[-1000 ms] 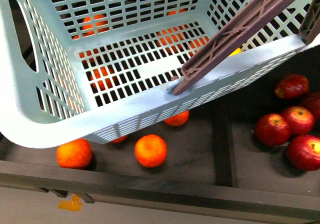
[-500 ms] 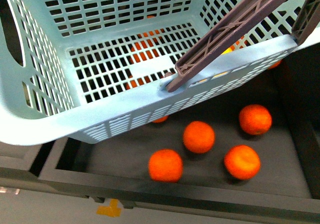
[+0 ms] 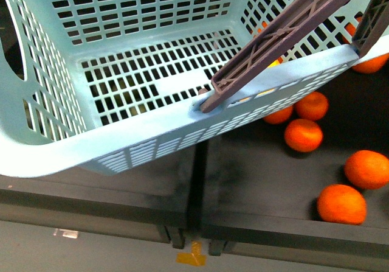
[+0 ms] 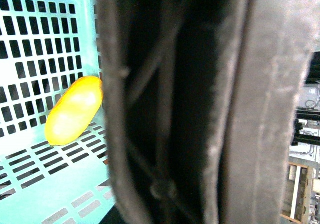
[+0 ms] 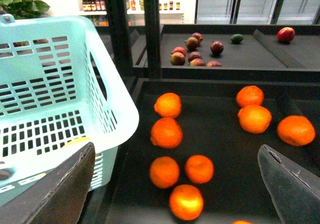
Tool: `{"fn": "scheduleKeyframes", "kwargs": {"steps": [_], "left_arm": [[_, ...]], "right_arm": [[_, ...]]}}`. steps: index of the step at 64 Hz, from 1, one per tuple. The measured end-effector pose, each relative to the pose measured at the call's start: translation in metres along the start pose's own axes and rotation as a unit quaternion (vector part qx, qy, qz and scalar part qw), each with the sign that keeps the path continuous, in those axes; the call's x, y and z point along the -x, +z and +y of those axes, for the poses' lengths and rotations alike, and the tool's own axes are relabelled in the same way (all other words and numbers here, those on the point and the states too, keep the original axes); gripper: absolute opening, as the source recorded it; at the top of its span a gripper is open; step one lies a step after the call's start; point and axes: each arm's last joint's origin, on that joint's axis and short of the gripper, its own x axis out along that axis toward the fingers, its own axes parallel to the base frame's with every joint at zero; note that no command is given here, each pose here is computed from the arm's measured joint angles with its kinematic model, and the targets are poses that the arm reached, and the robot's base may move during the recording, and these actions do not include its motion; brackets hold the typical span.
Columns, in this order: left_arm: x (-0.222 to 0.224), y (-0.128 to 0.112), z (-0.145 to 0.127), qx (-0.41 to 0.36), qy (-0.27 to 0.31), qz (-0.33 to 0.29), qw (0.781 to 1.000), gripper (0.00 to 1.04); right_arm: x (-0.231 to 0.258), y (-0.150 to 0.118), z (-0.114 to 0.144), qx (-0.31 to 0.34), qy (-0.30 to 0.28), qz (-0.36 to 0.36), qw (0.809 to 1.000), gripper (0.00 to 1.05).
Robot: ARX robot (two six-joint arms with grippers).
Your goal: Pick mango and avocado into basket
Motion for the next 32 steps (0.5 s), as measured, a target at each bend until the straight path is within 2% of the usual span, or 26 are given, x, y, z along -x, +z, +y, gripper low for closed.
{"fn": "scheduleKeyframes", "kwargs": {"steps": [32], "left_arm": [[0.0001,0.0006,0.0004,0.000,0.001,-0.002,1.000,0.14]], "right_arm": [[0.0000,-0.0002,0.0000,0.000,0.000,0.001,1.000,0.96]]}}
